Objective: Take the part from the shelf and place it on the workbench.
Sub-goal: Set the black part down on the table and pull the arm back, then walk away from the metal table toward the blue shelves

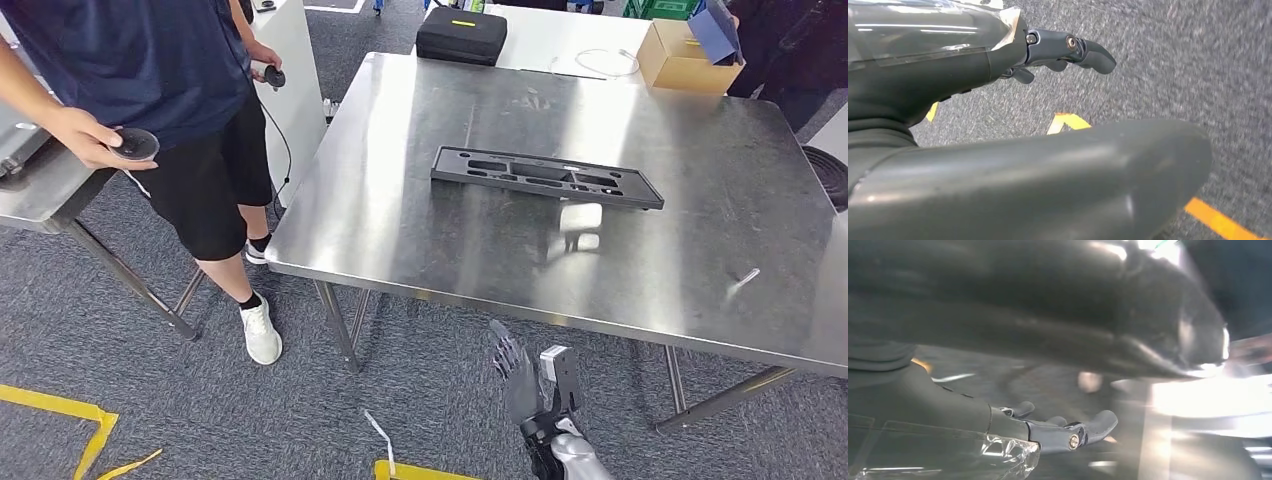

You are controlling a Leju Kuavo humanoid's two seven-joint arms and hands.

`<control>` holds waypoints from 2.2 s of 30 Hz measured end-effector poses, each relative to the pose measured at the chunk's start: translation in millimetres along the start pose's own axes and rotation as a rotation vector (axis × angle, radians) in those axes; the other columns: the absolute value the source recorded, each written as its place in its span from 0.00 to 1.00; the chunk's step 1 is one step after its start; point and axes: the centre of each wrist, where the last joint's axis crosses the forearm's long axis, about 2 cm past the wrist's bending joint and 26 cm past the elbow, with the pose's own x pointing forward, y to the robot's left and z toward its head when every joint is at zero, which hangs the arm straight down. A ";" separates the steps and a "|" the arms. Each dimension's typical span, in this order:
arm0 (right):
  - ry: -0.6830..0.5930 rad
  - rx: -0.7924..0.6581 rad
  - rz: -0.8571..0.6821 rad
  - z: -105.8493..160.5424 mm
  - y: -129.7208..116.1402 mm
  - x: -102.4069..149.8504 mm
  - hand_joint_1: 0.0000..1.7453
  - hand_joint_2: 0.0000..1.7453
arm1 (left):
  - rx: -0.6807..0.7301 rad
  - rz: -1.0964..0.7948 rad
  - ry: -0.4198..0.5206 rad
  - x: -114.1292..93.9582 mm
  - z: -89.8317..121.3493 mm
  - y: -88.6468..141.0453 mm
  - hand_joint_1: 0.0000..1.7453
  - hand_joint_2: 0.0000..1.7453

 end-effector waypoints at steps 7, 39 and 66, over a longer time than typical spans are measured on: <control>0.325 -0.215 0.186 38.8 -11.7 -36.5 0.00 0.00 | -0.002 -0.011 -0.015 0.1 -0.4 1.0 0.00 0.00; 1.202 -0.101 0.548 135.8 16.1 -102.8 0.00 0.00 | 0.025 -0.043 -0.026 0.0 -0.6 2.6 0.00 0.00; 1.215 -0.051 0.602 132.3 24.7 -103.7 0.00 0.00 | 0.006 -0.041 -0.029 3.6 -1.2 0.9 0.00 0.00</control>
